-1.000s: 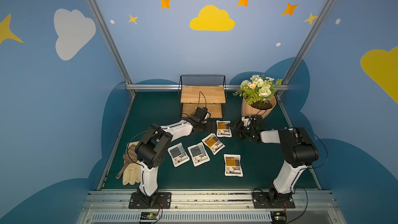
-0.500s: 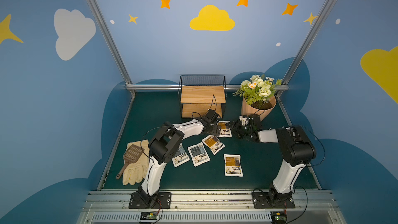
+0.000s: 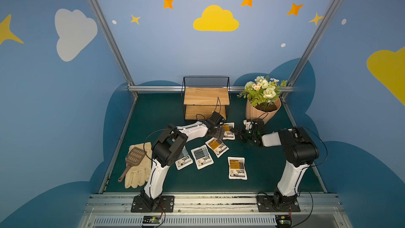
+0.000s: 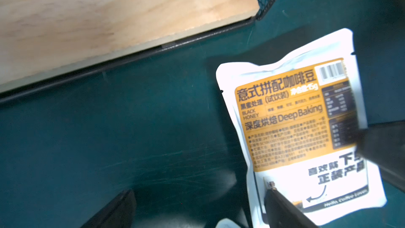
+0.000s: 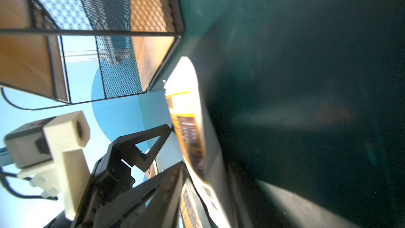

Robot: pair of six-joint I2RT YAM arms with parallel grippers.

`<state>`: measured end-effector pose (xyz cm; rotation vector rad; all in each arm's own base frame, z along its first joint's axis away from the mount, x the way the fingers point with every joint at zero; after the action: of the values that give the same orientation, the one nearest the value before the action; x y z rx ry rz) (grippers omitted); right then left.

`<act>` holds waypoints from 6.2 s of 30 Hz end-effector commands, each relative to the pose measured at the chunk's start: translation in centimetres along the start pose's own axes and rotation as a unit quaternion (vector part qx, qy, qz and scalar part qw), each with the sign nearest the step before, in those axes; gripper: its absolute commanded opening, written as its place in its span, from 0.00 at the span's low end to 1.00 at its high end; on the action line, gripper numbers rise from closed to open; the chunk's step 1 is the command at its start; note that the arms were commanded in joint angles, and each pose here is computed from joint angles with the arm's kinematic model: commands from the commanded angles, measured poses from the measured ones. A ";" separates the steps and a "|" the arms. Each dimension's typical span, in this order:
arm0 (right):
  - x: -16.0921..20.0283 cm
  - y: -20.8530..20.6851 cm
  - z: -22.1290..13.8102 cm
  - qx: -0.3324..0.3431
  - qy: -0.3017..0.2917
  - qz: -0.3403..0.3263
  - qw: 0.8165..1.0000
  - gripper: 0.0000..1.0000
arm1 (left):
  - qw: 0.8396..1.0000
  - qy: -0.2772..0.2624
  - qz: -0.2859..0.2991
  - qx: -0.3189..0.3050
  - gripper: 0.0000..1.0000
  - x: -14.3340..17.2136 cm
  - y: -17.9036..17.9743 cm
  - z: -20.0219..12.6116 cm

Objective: Place the bagged coffee beans on the shelf by color
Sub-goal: Pick up the bagged coffee beans at the center of the board, then place the bagged coffee beans on the shelf, then pick up the bagged coffee beans at the center of the board.

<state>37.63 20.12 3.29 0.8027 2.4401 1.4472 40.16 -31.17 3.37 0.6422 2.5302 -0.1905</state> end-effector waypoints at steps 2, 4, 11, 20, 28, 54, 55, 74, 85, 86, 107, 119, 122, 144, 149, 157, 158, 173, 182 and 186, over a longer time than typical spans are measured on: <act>2.3 -4.7 0.7 0.064 0.030 0.051 0.996 0.27 | 0.999 0.038 0.004 -0.005 0.98 2.6 0.1 1.1; 2.4 -4.7 0.6 0.063 0.030 0.050 0.996 0.22 | 0.999 0.035 0.004 -0.005 0.98 2.5 0.0 0.8; 2.8 -4.2 0.0 0.055 0.031 0.046 0.997 0.00 | 1.000 0.013 -0.009 -0.013 0.98 1.1 0.5 -1.5; 3.9 -2.2 -2.1 0.032 0.027 0.027 0.999 0.00 | 0.998 -0.055 -0.032 -0.020 1.00 -2.3 1.6 -8.3; 4.5 0.5 -4.7 0.027 0.008 -0.012 1.000 0.00 | 0.993 -0.090 -0.074 -0.036 1.00 -2.0 4.7 -14.7; 6.7 13.1 -10.0 -0.019 -0.002 -0.130 0.991 0.00 | 0.964 -0.159 -0.210 -0.035 1.00 0.3 15.5 -22.1; 7.0 13.9 -9.7 -0.017 0.003 -0.138 0.990 0.00 | 0.964 -0.161 -0.211 -0.033 1.00 0.2 15.6 -22.3; 7.6 27.3 1.0 -0.010 0.044 -0.200 0.979 0.00 | 0.916 -0.198 -0.348 -0.009 1.00 -2.3 25.3 -23.7; 4.2 30.8 7.4 -0.023 0.039 -0.171 0.984 0.00 | 0.920 -0.188 -0.343 0.005 1.00 -2.6 26.3 -22.0; 4.0 31.0 7.9 -0.026 0.038 -0.169 0.985 0.00 | 0.921 -0.186 -0.343 0.006 1.00 -2.5 26.2 -21.9; 2.4 30.8 14.4 -0.054 -0.001 -0.183 0.982 0.14 | 0.923 -0.180 -0.339 0.033 1.00 -2.2 25.6 -20.5; 2.0 31.3 14.5 -0.066 -0.016 -0.187 0.980 0.61 | 0.923 -0.178 -0.338 0.040 1.00 -1.7 25.2 -20.2; 2.2 31.7 14.3 -0.071 -0.016 -0.192 0.979 0.65 | 0.923 -0.180 -0.338 0.040 1.00 -1.8 25.2 -20.3; 3.9 33.5 9.3 -0.044 -0.055 -0.283 0.957 0.98 | 0.929 -0.197 -0.309 0.046 1.00 -2.4 24.7 -21.5; 5.7 34.0 7.1 -0.041 -0.059 -0.317 0.946 0.98 | 0.933 -0.207 -0.293 0.044 1.00 -2.6 24.2 -22.7; 9.3 33.1 2.8 -0.038 -0.054 -0.334 0.940 0.98 | 0.942 -0.217 -0.253 0.048 1.00 -2.5 21.9 -24.8; 9.8 32.6 2.3 -0.037 -0.051 -0.333 0.941 0.98 | 0.943 -0.217 -0.247 0.050 1.00 -2.4 21.3 -25.0; 12.8 14.0 -5.1 0.073 -0.019 -0.233 0.969 0.98 | 0.964 -0.173 -0.195 0.058 1.00 2.5 13.6 -24.6; 11.9 5.0 -8.3 0.119 -0.030 -0.135 0.983 0.98 | 0.971 -0.120 -0.197 0.058 1.00 6.6 10.5 -20.9; 11.6 2.6 -8.1 0.134 -0.019 -0.108 0.985 0.98 | 0.973 -0.099 -0.194 0.070 1.00 7.5 8.6 -18.7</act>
<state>25.43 21.21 11.10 0.5463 2.6350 0.9847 29.86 -14.93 16.01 0.1721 2.4425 -0.5481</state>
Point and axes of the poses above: each gripper's point midway between its finger pads, its own z axis out along the fingers, its own y axis along the line the jaws close on, x = y × z, the point moved 1 cm from there along -z, back along the fingers, and after that the axes turned 11 degrees about z, right-handed, at the moved point
